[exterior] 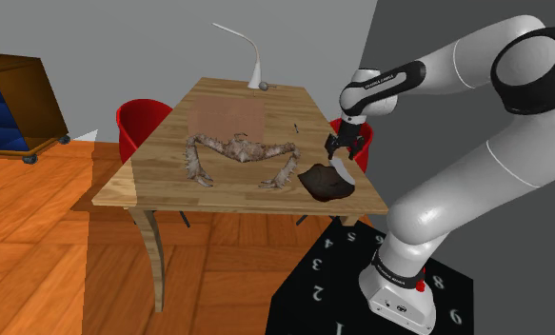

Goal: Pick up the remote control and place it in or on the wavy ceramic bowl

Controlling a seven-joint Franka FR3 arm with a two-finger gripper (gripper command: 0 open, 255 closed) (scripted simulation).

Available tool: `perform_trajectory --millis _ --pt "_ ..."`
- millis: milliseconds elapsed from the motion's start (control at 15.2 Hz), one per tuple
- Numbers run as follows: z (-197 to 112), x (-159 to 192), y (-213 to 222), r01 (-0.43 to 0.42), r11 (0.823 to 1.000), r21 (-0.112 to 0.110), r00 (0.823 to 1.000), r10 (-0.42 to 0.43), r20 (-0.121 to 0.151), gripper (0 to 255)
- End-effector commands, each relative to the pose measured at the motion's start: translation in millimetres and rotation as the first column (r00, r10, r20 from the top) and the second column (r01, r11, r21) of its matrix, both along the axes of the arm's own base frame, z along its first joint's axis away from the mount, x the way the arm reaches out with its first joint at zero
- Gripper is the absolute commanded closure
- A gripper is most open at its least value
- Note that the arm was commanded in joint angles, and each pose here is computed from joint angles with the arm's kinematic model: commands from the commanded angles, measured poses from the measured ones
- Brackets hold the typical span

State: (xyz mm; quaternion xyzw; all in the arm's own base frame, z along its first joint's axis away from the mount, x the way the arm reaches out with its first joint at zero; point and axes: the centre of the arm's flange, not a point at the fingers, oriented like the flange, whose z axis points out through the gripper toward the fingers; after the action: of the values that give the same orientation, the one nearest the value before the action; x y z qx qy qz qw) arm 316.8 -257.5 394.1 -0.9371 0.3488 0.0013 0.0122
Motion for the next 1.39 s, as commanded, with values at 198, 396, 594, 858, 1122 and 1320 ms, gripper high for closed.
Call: perform_trajectory --millis 198,396,594,858,1122,1320 --pt "-31.1 -5.9 -28.8 0.062 0.998 -0.005 0.998 -0.062 -0.001 0" --pt "-47.0 -5.8 -28.5 0.062 0.998 -0.005 0.998 -0.062 -0.001 0" --pt "-60.6 -5.7 -28.3 0.062 0.998 -0.005 0.998 -0.062 -0.001 0" --pt "-60.6 -5.7 -28.3 0.062 0.998 -0.005 0.998 -0.062 -0.001 0" --pt "-60.5 -5.7 -28.3 0.062 0.998 -0.005 0.998 -0.062 -0.001 255" --pt "-60.5 -5.8 -28.4 0.062 0.998 -0.005 0.998 -0.062 -0.001 255"
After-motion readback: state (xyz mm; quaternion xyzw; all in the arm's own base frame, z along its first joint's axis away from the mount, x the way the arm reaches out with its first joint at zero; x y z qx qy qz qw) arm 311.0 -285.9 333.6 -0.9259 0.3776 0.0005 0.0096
